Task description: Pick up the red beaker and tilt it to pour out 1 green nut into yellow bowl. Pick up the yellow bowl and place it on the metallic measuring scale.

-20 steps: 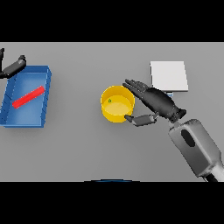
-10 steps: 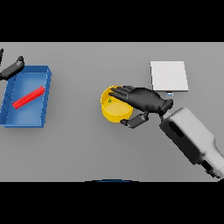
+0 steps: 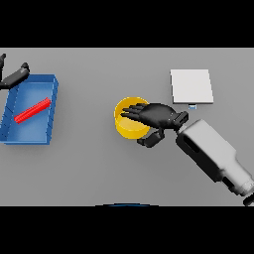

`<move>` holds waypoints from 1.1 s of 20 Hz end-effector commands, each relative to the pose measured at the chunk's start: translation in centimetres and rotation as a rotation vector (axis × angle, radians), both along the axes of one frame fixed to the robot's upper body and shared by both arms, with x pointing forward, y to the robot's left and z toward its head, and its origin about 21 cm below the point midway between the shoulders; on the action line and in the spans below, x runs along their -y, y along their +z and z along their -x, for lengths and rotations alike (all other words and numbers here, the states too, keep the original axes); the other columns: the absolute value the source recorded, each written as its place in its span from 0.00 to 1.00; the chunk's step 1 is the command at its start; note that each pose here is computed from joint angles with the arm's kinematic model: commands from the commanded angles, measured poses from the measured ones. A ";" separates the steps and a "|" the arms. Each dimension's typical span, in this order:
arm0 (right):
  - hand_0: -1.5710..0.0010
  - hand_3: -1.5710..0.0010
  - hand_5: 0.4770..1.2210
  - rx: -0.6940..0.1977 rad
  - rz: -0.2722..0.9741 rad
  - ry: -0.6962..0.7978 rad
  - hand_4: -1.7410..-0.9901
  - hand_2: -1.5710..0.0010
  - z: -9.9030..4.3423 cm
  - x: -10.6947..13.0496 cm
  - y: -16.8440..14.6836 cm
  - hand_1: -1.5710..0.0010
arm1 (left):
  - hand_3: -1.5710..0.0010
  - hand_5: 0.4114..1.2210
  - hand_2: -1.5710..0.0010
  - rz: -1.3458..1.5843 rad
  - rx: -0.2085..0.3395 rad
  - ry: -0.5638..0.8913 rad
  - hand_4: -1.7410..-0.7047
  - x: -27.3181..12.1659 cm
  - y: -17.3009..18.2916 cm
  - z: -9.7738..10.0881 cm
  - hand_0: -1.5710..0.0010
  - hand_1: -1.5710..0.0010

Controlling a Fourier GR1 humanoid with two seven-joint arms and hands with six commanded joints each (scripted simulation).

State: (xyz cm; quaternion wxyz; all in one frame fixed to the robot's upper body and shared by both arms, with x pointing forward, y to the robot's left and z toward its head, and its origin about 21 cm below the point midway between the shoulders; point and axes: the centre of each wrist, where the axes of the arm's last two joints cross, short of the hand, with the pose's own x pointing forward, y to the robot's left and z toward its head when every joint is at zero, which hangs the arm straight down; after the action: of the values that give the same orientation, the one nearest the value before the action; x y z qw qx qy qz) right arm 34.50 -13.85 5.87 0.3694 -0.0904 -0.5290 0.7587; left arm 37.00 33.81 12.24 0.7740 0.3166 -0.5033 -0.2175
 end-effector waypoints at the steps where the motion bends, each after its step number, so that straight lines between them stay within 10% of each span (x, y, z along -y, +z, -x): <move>1: 1.00 1.00 0.28 -0.007 0.013 0.004 0.62 1.00 -0.1 -0.3 -0.2 1.00 | 1.00 0.39 1.00 0.000 -0.002 0.001 0.91 -0.1 0.1 0.1 1.00 1.00; 12: 1.00 0.92 0.43 -0.051 0.004 0.008 0.54 0.95 -0.7 -0.9 -1.7 0.99 | 1.00 0.40 1.00 -0.007 0.001 0.008 0.91 0.3 -0.2 0.5 1.00 1.00; 16: 0.70 0.73 0.70 -0.046 0.026 0.029 0.35 0.76 -0.6 -0.9 -1.6 0.76 | 1.00 0.39 1.00 -0.002 -0.003 -0.001 0.92 0.5 0.1 0.5 1.00 1.00; 19: 0.40 0.38 0.85 -0.058 0.033 0.031 0.29 0.50 -0.8 -1.0 -1.6 0.49 | 1.00 0.40 1.00 -0.007 0.002 0.005 0.92 0.4 0.1 0.5 1.00 1.00; 22: 0.21 0.33 0.92 -0.066 0.025 0.039 0.16 0.26 -0.6 -0.8 -1.5 0.25 | 1.00 0.40 1.00 -0.003 0.002 0.004 0.91 0.5 0.1 0.5 1.00 1.00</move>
State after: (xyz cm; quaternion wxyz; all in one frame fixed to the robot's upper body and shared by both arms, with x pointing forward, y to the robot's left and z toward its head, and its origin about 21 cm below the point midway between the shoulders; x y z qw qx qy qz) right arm 35.15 -13.09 4.43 0.3695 -0.0574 -0.5100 0.7747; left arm 36.53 33.31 12.28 0.7735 0.3192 -0.5030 -0.2162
